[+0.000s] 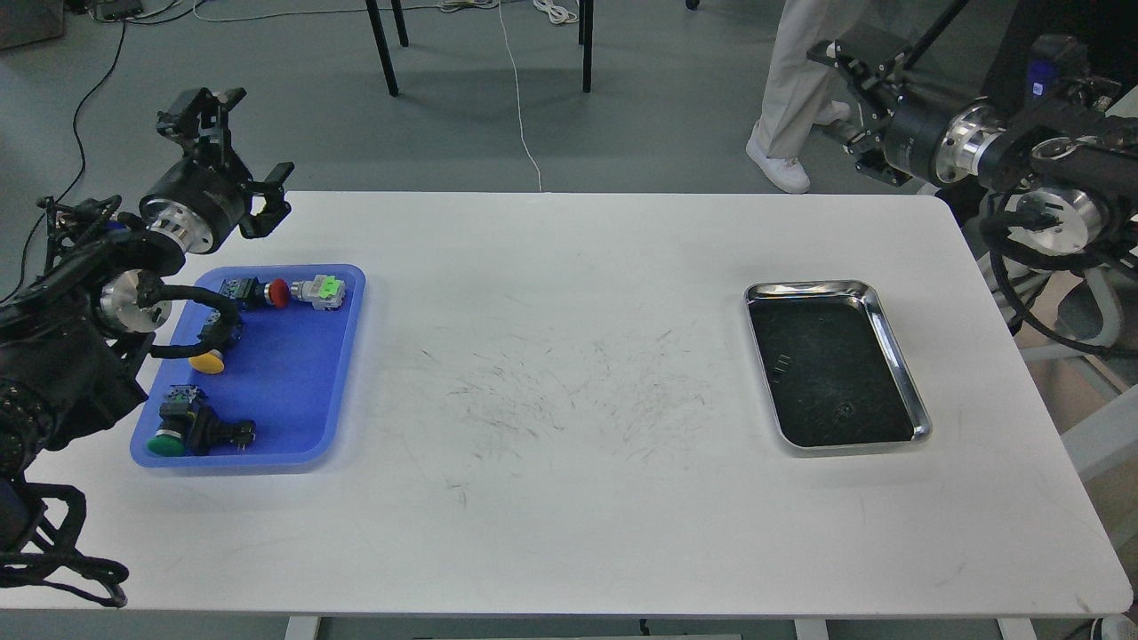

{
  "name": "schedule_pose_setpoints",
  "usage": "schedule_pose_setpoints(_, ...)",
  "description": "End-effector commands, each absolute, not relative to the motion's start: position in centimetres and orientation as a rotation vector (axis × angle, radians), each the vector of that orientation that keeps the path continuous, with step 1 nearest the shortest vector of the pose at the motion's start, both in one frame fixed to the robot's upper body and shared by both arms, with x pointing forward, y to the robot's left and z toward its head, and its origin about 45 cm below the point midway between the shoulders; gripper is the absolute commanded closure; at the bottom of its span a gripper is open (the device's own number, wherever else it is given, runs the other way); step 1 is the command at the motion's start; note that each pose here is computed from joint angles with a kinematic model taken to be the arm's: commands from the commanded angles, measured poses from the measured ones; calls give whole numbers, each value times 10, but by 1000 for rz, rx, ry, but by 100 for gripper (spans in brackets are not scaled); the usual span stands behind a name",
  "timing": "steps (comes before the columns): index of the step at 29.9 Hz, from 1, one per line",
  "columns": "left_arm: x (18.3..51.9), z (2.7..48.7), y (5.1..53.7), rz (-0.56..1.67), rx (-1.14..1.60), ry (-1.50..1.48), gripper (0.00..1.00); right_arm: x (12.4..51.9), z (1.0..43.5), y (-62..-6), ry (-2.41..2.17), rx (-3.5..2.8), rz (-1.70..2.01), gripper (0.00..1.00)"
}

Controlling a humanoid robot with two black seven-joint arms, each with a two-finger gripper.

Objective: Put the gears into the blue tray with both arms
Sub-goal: 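Swing the right gripper over the steel tray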

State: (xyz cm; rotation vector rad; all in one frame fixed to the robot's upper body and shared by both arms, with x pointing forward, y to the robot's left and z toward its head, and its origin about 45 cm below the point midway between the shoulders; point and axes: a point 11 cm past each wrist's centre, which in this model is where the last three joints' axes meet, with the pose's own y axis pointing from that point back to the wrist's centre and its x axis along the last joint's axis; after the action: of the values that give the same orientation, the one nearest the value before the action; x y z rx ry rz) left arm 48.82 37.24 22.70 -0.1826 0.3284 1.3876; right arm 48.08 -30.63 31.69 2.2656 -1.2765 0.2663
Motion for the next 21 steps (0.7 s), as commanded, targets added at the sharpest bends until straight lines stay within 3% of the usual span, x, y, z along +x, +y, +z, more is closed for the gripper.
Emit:
schedule_pose_setpoints(1, 490, 229, 370, 1387, -194, 331, 2, 479, 313, -306, -1167, 2198, 350, 2)
schedule_pose_setpoints(10, 491, 224, 354, 1362, -209, 353, 2, 466, 291, -301, -633, 1877, 741, 4)
schedule_pose_setpoints(21, 493, 226, 351, 1353, -213, 350, 2, 431, 248, -275, -215, 1820, 848, 3)
